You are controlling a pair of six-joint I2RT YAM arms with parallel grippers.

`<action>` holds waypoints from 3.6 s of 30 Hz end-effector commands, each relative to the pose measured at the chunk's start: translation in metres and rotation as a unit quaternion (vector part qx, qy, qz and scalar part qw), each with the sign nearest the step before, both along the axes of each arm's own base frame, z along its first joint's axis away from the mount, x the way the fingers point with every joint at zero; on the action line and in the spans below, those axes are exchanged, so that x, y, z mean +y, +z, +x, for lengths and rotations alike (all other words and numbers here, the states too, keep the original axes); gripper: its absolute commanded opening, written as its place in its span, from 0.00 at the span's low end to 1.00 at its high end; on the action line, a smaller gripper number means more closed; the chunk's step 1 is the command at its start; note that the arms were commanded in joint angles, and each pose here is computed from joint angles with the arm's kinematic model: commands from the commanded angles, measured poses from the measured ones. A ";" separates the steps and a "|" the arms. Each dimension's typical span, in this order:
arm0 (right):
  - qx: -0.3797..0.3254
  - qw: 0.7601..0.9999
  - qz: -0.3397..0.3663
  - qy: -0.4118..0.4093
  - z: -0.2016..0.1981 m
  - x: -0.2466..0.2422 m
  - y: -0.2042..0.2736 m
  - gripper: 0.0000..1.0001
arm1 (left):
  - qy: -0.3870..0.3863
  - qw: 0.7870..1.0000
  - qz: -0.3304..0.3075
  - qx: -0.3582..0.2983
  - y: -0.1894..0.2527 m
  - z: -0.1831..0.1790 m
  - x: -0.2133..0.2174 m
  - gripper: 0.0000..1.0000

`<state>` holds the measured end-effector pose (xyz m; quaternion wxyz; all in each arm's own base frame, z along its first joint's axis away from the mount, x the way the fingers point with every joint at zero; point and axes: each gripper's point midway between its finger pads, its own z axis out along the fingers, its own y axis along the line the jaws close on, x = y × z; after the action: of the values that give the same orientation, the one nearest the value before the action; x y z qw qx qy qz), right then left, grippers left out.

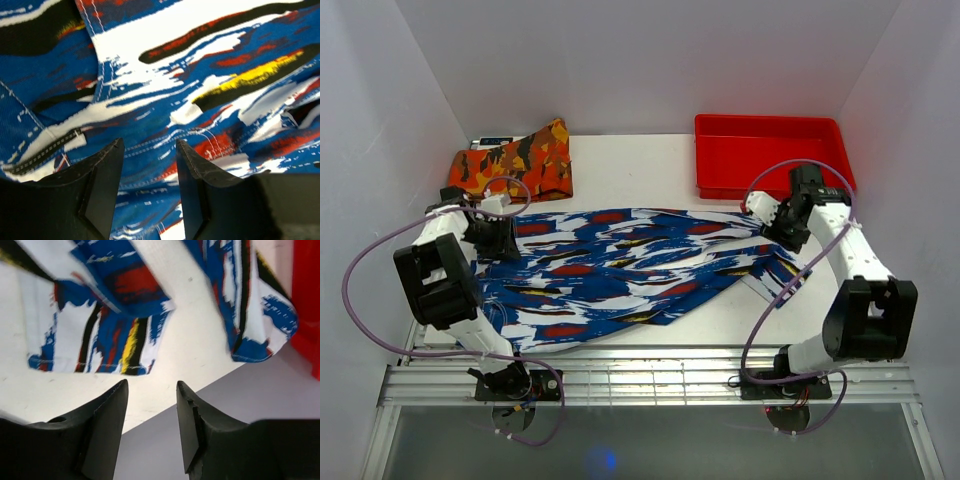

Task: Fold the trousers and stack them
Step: Flatten the trousers out

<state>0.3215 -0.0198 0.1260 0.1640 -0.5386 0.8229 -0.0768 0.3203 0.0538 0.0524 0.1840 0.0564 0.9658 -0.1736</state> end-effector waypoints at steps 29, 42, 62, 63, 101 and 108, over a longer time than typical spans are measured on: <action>0.121 0.988 -0.092 0.011 -0.140 -0.123 -0.088 0.08 | 0.028 0.992 0.111 0.056 -0.041 -0.049 0.077 0.28; 0.136 0.986 -0.067 0.074 -0.158 -0.130 -0.084 0.27 | 0.044 0.993 0.108 -0.016 -0.008 0.022 0.105 0.36; -0.094 0.987 0.121 -0.056 0.050 -0.092 0.016 0.71 | -0.018 0.995 -0.044 -0.085 0.058 0.024 0.027 0.79; -0.089 0.988 0.118 -0.044 0.049 -0.088 0.000 0.72 | -0.016 0.995 -0.049 -0.086 0.059 0.025 0.025 0.79; -0.024 0.988 0.145 0.050 -0.017 -0.032 0.024 0.08 | -0.022 0.995 -0.048 -0.082 0.053 0.014 0.016 0.78; 0.160 0.961 0.217 -0.062 -0.022 -0.033 -0.010 0.08 | -0.025 0.996 -0.050 -0.071 0.045 0.010 0.015 0.78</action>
<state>0.3288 -0.0598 0.1517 0.2362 -0.5106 0.8234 0.0735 0.3290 0.0718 0.0831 0.2262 0.0651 0.9449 -0.2275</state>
